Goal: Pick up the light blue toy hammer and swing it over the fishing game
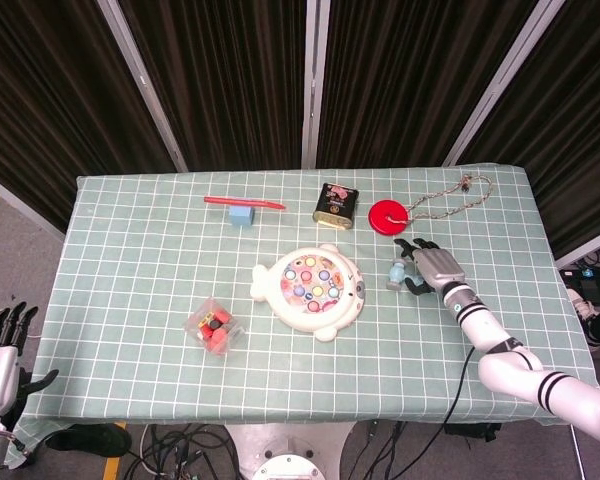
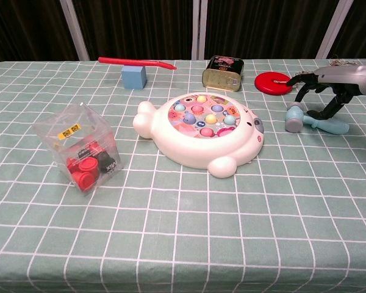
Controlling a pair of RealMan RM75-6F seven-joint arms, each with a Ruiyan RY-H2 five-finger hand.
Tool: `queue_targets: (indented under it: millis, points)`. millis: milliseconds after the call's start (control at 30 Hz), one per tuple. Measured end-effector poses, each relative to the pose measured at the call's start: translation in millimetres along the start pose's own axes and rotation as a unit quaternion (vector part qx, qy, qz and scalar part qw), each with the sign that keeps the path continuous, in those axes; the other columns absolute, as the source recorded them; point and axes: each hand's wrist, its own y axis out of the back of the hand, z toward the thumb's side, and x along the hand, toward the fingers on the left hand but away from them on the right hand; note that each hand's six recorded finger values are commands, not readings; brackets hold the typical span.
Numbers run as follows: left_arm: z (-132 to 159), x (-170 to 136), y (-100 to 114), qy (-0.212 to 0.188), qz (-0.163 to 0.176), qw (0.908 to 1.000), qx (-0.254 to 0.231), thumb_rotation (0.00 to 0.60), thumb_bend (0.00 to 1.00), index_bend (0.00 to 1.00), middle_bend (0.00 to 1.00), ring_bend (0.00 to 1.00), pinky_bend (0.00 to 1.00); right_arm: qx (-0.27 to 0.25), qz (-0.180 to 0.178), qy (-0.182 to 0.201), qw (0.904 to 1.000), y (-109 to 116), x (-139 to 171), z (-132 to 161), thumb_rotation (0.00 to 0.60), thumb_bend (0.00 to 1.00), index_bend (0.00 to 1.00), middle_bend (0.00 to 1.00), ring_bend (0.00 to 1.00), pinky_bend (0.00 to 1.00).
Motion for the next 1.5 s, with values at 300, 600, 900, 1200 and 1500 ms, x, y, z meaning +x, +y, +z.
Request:
queue_targets:
  millis: [300,600,900,1200,1500]
  points:
    - [-1.0,-0.8,-0.4,0.002,-0.001,1.0,0.001,0.6,0.03,0.1,0.03,0.01,0.0,-0.019,0.0,0.032,0.9993,-2.9,10.2,12.4,0.6,0.41,0.0,0.25,0.02,0.1]
    - [-2.8,-2.5,-1.2,0.005,-0.001,1.0,0.0,0.6,0.04,0.1,0.03,0.01,0.0,-0.013,-0.003,0.074,0.9972,-9.7,43.3,21.6,0.6,0.41,0.0,0.25,0.02,0.1]
    - [-3.3,-4.0,-2.5,0.004,0.0,1.0,-0.003,0.6,0.04,0.1,0.03,0.01,0.0,0.002,-0.007,0.088,0.9961,-20.2,82.2,17.7,0.6,0.41,0.0,0.26,0.04,0.1]
    - [-3.9,-5.0,-2.9,0.005,0.001,1.0,-0.005,0.6,0.04,0.1,0.03,0.01,0.0,0.017,-0.017,0.084,0.9961,-31.4,117.8,6.1,0.6,0.41,0.0,0.26,0.04,0.1]
    - [-3.4,-5.9,-3.1,0.004,0.002,1.0,-0.007,0.6,0.04,0.1,0.03,0.01,0.0,0.016,-0.034,0.088,0.9954,-40.8,153.3,0.7,0.6,0.41,0.0,0.28,0.05,0.1]
